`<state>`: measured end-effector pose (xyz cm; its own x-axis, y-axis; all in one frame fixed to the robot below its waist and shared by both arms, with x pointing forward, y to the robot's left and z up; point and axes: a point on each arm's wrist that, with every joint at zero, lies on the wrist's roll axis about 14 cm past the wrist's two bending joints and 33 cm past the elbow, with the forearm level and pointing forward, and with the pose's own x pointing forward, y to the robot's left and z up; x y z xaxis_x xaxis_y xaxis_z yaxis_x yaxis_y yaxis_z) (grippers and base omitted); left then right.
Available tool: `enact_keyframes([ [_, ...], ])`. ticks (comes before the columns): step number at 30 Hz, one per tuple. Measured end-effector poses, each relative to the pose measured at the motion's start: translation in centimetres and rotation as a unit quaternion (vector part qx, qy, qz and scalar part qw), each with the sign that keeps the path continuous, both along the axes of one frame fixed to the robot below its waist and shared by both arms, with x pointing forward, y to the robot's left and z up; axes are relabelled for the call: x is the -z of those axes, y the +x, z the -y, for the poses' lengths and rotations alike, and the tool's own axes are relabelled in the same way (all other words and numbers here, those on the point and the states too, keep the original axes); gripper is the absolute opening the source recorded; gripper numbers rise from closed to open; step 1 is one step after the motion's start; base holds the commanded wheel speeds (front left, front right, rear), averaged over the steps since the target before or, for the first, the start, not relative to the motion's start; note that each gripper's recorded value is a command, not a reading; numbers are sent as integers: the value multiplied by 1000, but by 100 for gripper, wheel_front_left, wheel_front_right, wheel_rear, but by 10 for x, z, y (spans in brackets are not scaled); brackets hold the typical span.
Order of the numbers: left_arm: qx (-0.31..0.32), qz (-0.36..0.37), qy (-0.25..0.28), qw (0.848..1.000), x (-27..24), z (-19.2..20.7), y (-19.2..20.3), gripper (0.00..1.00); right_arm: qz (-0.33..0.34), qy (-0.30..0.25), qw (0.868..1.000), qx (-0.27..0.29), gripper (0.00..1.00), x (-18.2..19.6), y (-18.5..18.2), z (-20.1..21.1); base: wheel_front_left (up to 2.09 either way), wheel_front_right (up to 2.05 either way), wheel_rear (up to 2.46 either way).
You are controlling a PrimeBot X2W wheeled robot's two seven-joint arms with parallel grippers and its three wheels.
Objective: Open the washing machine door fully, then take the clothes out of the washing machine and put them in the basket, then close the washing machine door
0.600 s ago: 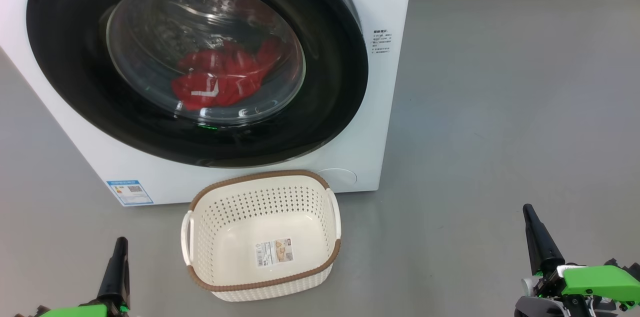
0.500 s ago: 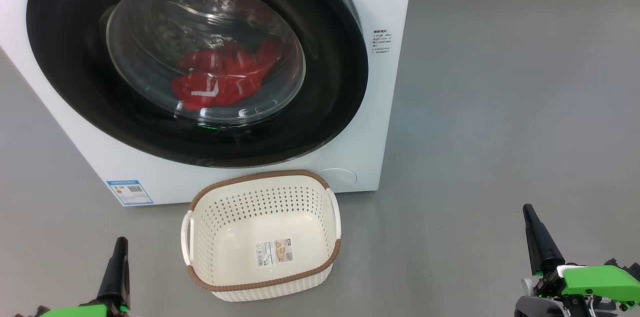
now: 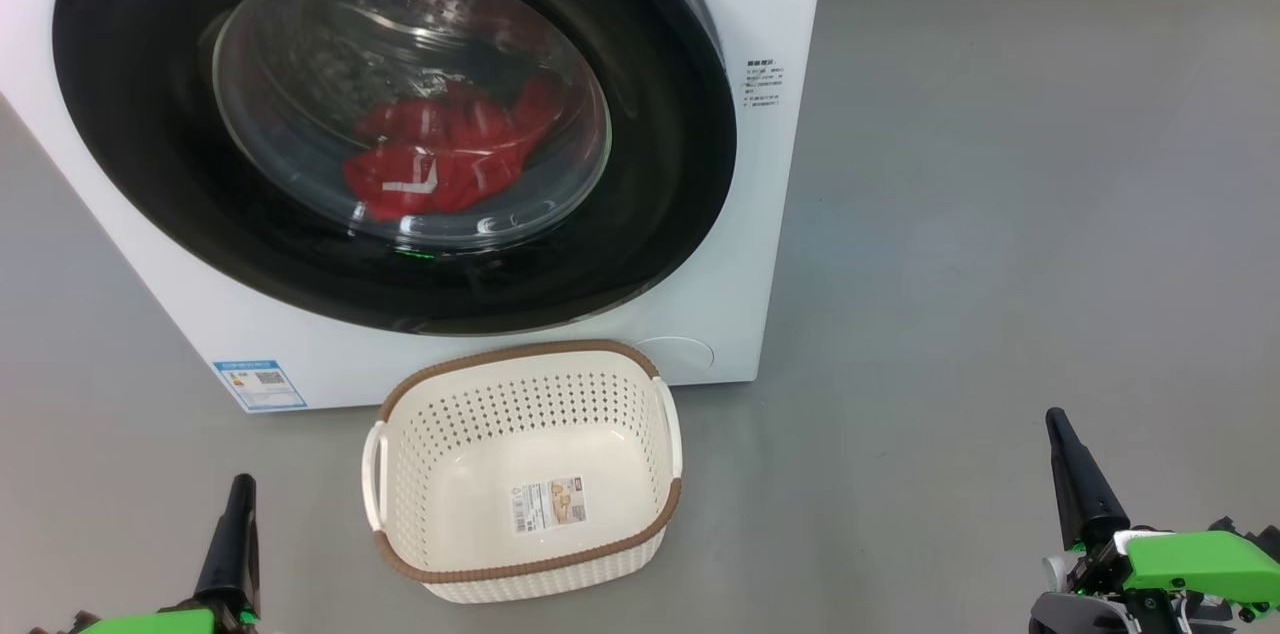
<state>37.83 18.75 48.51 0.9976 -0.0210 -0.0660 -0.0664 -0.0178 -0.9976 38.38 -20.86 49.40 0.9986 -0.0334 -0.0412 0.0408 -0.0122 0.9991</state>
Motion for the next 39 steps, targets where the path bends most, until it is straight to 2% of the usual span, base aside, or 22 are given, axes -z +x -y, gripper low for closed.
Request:
enact_keyframes([
  [39,0,0,0,1000,0,0,0,0,0,0,1000,0,0,0,0,0,0,0,0],
])
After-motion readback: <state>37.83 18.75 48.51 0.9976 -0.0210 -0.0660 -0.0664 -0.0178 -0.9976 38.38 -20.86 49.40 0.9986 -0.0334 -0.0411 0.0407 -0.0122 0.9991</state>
